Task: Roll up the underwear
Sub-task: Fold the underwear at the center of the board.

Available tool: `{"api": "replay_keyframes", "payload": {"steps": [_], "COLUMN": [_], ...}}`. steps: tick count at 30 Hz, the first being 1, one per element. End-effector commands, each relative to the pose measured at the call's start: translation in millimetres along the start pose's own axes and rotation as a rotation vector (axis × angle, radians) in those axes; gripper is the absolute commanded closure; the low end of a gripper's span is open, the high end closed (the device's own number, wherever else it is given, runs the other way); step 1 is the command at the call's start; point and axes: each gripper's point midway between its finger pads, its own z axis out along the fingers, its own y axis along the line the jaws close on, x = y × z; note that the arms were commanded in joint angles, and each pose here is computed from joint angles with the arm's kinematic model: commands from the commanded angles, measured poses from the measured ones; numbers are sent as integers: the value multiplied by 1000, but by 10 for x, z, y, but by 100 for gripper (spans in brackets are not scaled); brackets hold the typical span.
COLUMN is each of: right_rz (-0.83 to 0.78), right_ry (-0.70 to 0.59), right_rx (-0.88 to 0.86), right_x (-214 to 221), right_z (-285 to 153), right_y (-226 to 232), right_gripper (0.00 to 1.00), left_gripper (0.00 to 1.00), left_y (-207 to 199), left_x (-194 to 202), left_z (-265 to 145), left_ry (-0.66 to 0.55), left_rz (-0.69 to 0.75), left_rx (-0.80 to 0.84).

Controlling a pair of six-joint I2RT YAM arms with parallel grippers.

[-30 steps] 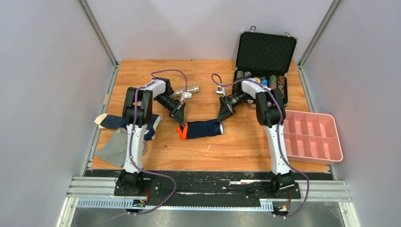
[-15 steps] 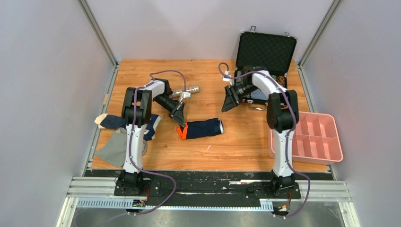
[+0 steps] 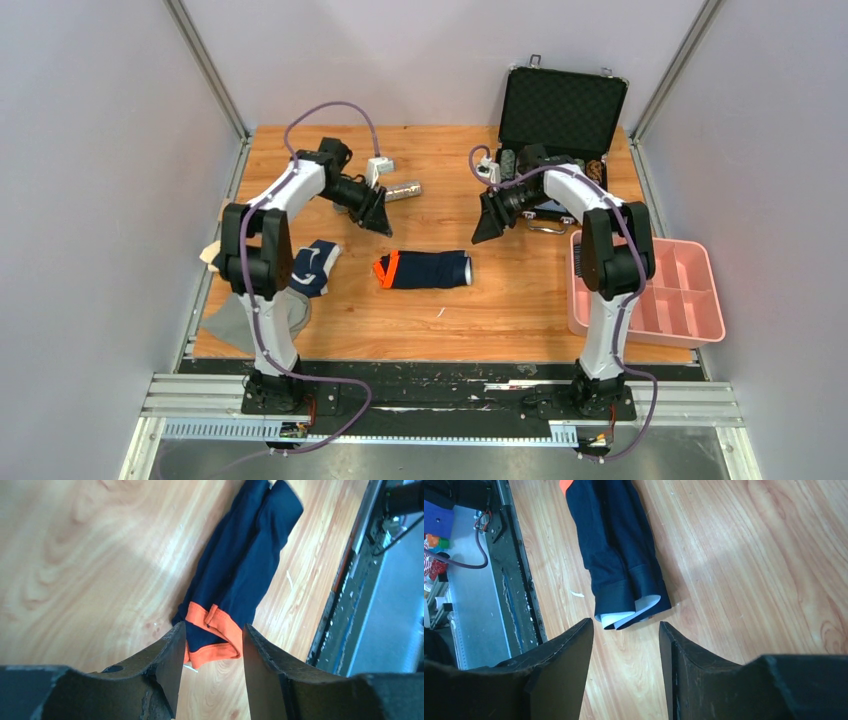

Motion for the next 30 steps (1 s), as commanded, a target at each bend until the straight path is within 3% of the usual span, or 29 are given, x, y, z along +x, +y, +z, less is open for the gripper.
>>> {"api": "replay_keyframes", "payload": {"steps": [1, 5, 14, 21, 30], "right_rz": [-94, -66, -1, -13, -25], "right_ry": [-17, 4, 96, 159, 219], "right_rx": [-22, -66, -82, -59, -36], "right_x": [-164, -161, 68, 212, 340], "right_z": [149, 251, 358, 384, 465], "right_y": [-48, 36, 117, 80, 50], "right_gripper": [47, 46, 39, 45, 44], "left_gripper": [46, 45, 40, 41, 41], "left_y": [-32, 1, 23, -14, -93], "left_x": [-395, -356, -242, -9, 201], "left_z": [-205, -57, 115, 263, 323], "left_ry": [-151, -156, -91, 16, 86], "left_rz": [71, -12, -47, -52, -61], "left_rx": [-107, -55, -9, 34, 86]}}
